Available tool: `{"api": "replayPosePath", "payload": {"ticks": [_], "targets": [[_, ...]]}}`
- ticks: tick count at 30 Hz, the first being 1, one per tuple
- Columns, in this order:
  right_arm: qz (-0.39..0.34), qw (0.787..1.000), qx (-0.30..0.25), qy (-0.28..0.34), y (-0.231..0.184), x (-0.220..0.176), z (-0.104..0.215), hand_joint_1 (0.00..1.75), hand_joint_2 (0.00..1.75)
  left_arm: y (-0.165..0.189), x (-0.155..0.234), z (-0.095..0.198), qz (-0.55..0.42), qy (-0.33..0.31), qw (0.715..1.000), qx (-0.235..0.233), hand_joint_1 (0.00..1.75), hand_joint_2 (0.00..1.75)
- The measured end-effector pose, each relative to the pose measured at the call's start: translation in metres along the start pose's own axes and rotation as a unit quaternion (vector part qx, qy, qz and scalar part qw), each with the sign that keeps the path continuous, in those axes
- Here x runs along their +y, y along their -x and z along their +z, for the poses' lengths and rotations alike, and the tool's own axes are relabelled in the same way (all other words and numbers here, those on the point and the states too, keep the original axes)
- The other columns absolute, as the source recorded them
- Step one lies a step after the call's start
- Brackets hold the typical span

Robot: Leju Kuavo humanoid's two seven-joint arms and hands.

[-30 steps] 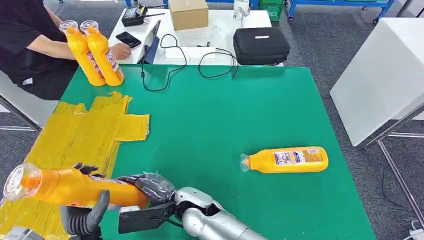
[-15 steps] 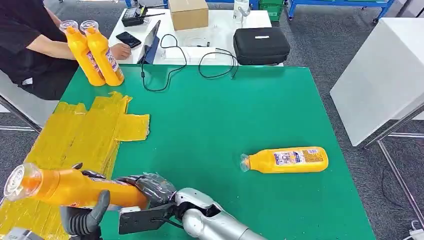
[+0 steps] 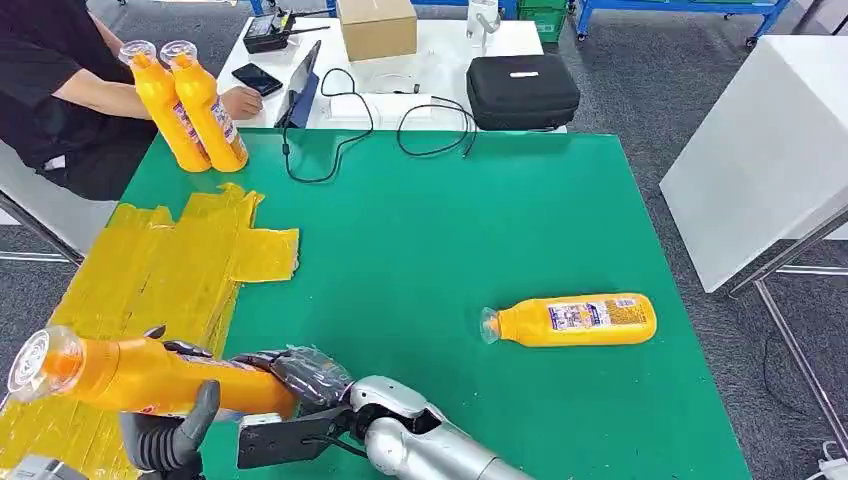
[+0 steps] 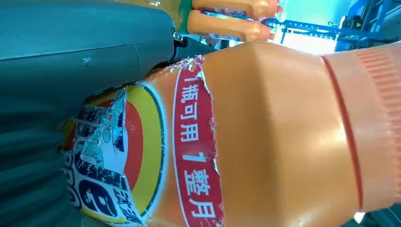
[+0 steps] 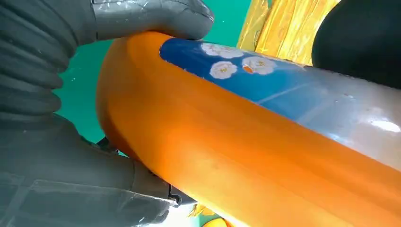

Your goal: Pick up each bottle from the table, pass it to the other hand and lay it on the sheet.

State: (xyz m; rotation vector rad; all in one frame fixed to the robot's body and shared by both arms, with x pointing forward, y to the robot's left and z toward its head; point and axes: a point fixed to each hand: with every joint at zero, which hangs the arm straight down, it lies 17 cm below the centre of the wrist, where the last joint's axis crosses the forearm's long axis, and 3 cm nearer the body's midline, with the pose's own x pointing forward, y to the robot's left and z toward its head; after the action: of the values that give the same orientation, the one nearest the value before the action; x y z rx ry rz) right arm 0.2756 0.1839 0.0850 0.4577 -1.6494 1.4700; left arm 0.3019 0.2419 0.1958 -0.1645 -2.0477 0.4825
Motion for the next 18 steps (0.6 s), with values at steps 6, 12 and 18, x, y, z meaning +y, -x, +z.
{"api": "replayPosePath", "payload": {"ticks": [6, 12, 18], "targets": [[0.0, 1.0, 0.0, 0.0, 0.0, 0.0, 0.0, 1.75, 1.75, 0.0, 0.0, 0.0, 0.001, 0.001, 1.0, 0.0, 1.75, 1.75], [-0.002, 1.0, -0.001, 0.005, 0.0, -0.002, 0.0, 0.0, 1.75, -0.001, -0.002, -0.001, 0.003, 0.004, 1.0, -0.002, 1.75, 1.75], [0.006, 0.996, 0.008, 0.086, 0.02, -0.047, 0.022, 0.0, 0.0, -0.012, -0.008, -0.018, -0.155, 0.025, 0.986, -0.062, 1.75, 1.75]]}}
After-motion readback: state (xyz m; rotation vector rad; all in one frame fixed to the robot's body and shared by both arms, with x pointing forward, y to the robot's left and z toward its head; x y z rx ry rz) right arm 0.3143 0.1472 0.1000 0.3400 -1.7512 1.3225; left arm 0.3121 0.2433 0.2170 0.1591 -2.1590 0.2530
